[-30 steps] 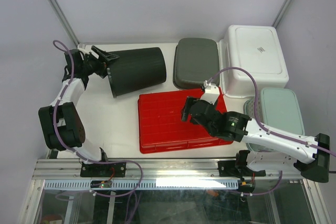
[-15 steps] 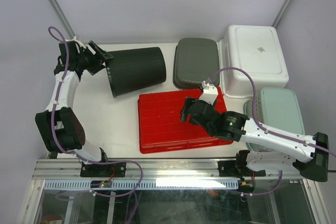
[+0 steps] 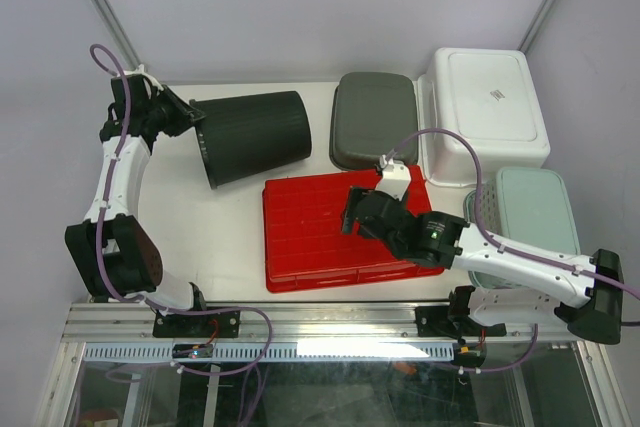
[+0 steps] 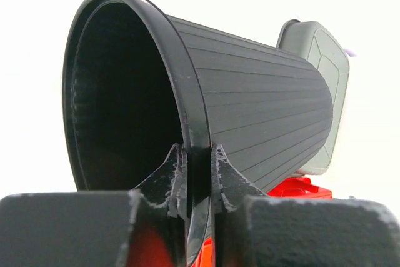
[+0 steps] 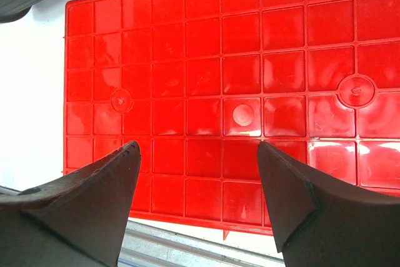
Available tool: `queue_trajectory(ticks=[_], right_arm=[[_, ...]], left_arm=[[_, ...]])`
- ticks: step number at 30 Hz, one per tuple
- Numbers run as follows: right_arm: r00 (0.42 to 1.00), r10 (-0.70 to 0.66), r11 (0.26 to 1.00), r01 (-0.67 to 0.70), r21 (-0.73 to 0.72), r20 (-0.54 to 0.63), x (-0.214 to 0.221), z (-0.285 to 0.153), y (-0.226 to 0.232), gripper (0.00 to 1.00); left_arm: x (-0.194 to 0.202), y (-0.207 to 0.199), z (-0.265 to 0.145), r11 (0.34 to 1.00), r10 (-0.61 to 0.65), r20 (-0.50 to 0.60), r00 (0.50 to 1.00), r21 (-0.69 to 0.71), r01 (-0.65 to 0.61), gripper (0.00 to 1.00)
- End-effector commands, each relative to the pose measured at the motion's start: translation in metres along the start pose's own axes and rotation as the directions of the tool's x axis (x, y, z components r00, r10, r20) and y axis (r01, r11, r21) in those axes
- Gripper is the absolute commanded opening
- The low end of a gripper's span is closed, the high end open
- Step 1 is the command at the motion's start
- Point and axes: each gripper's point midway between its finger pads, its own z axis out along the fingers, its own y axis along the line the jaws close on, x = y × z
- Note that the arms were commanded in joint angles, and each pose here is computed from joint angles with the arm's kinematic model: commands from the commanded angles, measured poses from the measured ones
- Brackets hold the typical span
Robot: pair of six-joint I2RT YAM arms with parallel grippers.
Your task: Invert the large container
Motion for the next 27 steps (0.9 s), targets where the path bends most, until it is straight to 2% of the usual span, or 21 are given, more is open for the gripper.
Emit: queue_trajectory(ticks=[1,5,9,16,20,27], right_arm=[[0.998,0.055,0.998,-0.053,-0.045,0.043,-0.019,-0.004,0.017,0.79],[0.998,0.054,0.997,-0.052,-0.049,0.041,-0.02,-0.005,0.018,0.78],[0.997,0.06,0.997,-0.058,-0.051,0.044,-0.022,-0.007,0.017,0.78],[0.997,0.063,0.997,-0.061,-0.049,0.047,-0.024,-0.01,0.016,0.78],[0.997,0.068,0.997,-0.067,-0.039,0.045,-0.024,-0.012,0.013,0.78],[0.996,0.073,0.997,-0.07,-0.042,0.057,-0.026,-0.013,0.011,0.78]], left_arm=[[-0.006,0.007,-0.005,0.999,0.019,0.027,0.999,-0.048,-0.018,0.0],[-0.003,-0.007,0.004,0.997,-0.061,0.033,0.998,0.053,0.06,0.0],[-0.002,-0.035,0.016,0.966,-0.174,0.017,0.985,0.197,0.167,0.0],[0.001,-0.1,0.044,0.921,-0.19,-0.01,0.982,0.344,0.182,0.0],[-0.006,-0.085,0.054,0.905,-0.227,-0.031,0.973,0.361,0.223,0.0],[0.007,-0.01,0.051,0.888,-0.314,-0.085,0.946,0.325,0.324,0.0]])
